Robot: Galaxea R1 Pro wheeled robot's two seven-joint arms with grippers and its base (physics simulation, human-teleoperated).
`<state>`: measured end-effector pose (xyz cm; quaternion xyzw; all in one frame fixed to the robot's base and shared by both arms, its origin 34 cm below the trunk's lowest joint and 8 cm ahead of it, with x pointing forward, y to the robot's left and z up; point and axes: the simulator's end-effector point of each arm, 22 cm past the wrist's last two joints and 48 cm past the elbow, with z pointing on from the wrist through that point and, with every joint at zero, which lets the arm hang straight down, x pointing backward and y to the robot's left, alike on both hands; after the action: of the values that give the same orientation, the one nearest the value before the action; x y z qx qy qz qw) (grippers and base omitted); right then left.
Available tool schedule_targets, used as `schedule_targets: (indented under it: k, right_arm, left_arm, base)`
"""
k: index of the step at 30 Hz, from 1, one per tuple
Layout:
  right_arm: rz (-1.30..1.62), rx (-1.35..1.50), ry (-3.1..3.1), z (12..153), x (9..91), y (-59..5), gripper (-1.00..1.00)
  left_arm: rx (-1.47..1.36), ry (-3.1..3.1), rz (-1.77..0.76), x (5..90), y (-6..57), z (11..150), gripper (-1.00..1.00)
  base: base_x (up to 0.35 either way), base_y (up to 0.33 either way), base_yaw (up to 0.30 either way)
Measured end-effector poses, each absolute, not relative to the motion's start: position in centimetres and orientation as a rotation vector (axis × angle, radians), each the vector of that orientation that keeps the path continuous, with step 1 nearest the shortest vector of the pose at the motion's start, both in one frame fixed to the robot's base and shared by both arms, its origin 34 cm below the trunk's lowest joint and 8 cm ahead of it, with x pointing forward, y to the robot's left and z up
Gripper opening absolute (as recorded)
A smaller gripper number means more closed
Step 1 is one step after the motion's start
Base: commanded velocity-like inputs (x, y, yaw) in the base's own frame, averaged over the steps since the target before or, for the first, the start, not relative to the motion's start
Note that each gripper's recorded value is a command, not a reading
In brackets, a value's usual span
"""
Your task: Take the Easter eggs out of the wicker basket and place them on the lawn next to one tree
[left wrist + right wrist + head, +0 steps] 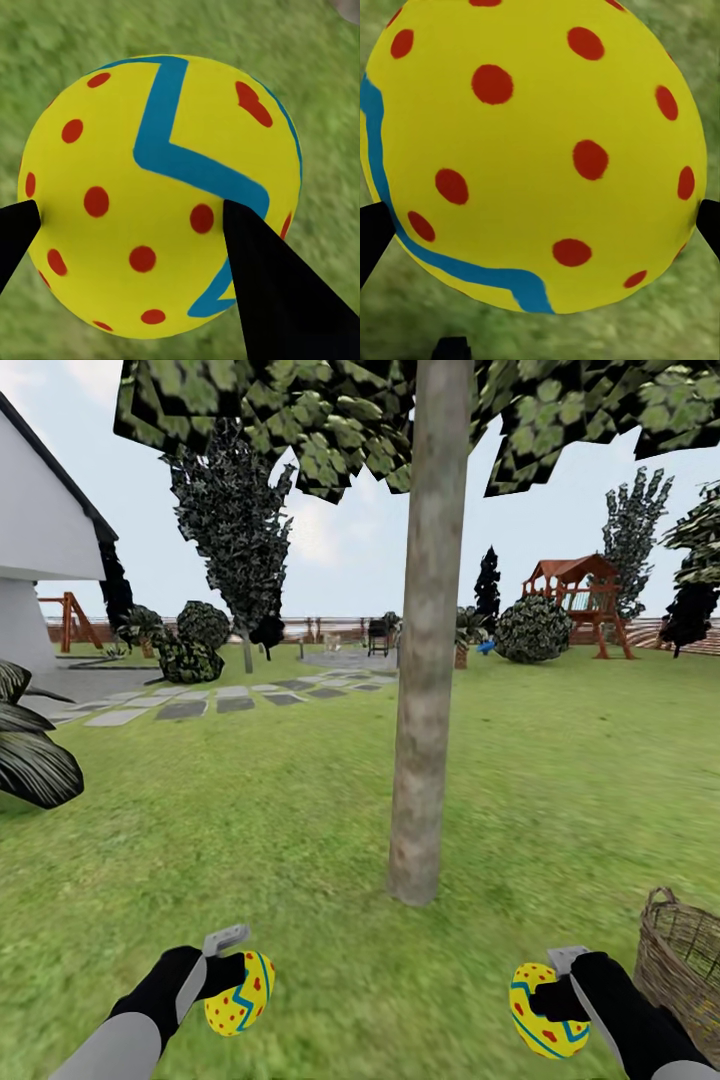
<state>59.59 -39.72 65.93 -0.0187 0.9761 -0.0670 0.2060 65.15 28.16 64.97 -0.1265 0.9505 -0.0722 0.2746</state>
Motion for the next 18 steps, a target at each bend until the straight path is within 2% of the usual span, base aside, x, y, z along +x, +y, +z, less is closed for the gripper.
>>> schedule_targets:
  k: [18]
  right_arm:
    - [-0.183, -0.065, 2.72, 62.5, 59.4, -39.1, -1.0]
  left_arm:
    - [-0.333, 2.561, -0.209, 64.8, 27.1, 61.5, -1.0]
  base:
    - [0.0, 0.0, 0.0]
